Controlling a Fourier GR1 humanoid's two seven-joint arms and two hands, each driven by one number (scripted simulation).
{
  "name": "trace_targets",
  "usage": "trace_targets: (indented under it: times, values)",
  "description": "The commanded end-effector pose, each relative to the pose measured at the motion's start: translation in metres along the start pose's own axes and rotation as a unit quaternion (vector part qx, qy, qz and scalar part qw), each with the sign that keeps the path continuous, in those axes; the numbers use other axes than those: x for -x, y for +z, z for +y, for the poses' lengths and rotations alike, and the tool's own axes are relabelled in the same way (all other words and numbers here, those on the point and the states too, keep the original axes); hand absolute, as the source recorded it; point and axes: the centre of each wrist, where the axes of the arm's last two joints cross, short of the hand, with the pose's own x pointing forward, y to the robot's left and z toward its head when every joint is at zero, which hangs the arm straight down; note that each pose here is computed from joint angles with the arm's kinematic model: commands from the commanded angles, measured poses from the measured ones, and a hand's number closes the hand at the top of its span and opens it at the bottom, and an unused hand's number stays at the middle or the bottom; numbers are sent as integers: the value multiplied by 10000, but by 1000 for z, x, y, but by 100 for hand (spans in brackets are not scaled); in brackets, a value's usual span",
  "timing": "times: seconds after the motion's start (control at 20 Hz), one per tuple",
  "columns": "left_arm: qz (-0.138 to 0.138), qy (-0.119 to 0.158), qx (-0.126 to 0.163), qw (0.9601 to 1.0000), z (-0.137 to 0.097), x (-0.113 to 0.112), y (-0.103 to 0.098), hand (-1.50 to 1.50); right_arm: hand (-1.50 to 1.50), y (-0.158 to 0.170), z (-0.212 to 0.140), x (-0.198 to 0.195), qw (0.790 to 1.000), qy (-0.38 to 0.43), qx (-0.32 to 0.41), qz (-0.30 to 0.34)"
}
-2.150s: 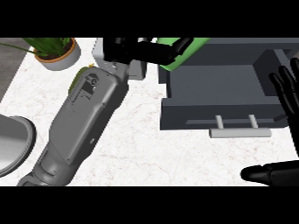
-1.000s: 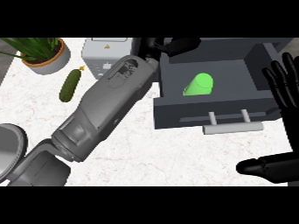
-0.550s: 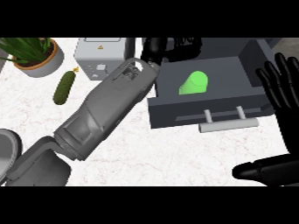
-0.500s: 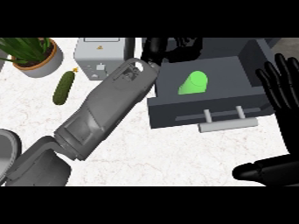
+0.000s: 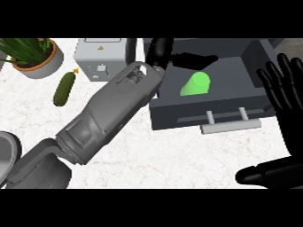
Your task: Pick up the cup, place it into the drawer and close the drawer
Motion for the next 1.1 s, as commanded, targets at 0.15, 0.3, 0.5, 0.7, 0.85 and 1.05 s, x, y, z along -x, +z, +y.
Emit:
trace_targets:
  times: [0.15, 0.3, 0.5, 0.7, 0.85, 1.05]
  values:
    - [-568, 860, -100, 9946, -2, -10, -1, -150, -150, -1, -21, -12, 9994, -309, -146, 33]
    - [-572, 1305, 27, 9898, 0, -17, -4, -150, -150, 15, -12, -4, 9995, -267, -143, 127]
    - [-403, 1488, -193, 9879, 3, -23, -1, -150, 150, 12, -23, -21, 9996, -64, -255, 133]
    - [-435, 1567, -464, 9856, 53, -26, -6, -150, 150, 29, -22, -31, 9938, 740, -790, 258]
    - [-324, 1637, -769, 9830, 77, -8, 10, -150, 150, 23, -23, -29, 9883, 1086, -949, 496]
    - [-188, 1675, -875, 9818, 102, 1, 38, -150, 150, 29, -27, -27, 9809, 1454, -1067, 731]
